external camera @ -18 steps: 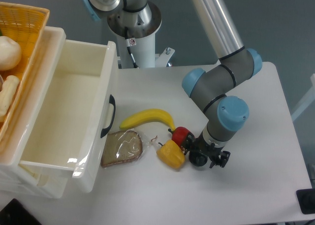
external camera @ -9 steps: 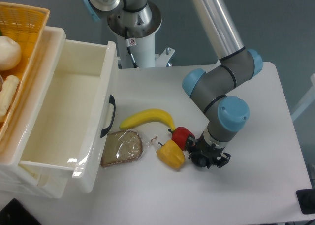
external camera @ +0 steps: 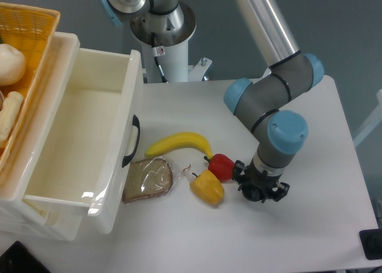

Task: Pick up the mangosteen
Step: 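Lift the held mangosteen up off the table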

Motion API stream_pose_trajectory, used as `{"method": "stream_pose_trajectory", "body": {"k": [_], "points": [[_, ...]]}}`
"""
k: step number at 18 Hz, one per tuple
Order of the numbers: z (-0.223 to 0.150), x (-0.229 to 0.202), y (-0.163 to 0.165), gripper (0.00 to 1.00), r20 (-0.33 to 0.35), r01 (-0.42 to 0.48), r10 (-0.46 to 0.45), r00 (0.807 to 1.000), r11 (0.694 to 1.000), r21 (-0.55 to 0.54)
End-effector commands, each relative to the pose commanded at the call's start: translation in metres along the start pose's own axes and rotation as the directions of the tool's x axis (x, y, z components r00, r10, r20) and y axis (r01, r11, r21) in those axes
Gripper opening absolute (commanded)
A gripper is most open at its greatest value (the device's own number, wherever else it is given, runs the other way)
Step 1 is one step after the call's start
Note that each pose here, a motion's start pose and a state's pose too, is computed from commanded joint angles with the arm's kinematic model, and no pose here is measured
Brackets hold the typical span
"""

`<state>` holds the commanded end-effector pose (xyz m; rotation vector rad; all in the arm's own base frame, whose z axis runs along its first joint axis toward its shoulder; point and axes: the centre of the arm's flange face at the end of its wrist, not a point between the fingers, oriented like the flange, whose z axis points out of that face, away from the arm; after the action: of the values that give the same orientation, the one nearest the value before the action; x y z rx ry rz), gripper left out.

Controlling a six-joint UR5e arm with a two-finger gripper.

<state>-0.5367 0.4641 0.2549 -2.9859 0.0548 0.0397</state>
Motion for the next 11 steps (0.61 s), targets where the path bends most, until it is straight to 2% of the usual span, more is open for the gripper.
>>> {"method": "stream_pose_trajectory", "body": {"k": [2,4,9,11], "points": [[-0.013,-0.008,0.002,0.23,0.027,-0.018,0.018,0.999,1.000,-0.005],[-0.031,-0.017,0.014,0.22,0.062,-0.080,0.083,0.995,0.996,-0.046],[-0.064,-0.041,0.038,0.27,0.018,-0.191,0.194,0.981,0.976,-0.105],[-0.071,-0.056,0.050,0.22,0.029,-0.195,0.200,0.979,0.974,-0.115]]}}
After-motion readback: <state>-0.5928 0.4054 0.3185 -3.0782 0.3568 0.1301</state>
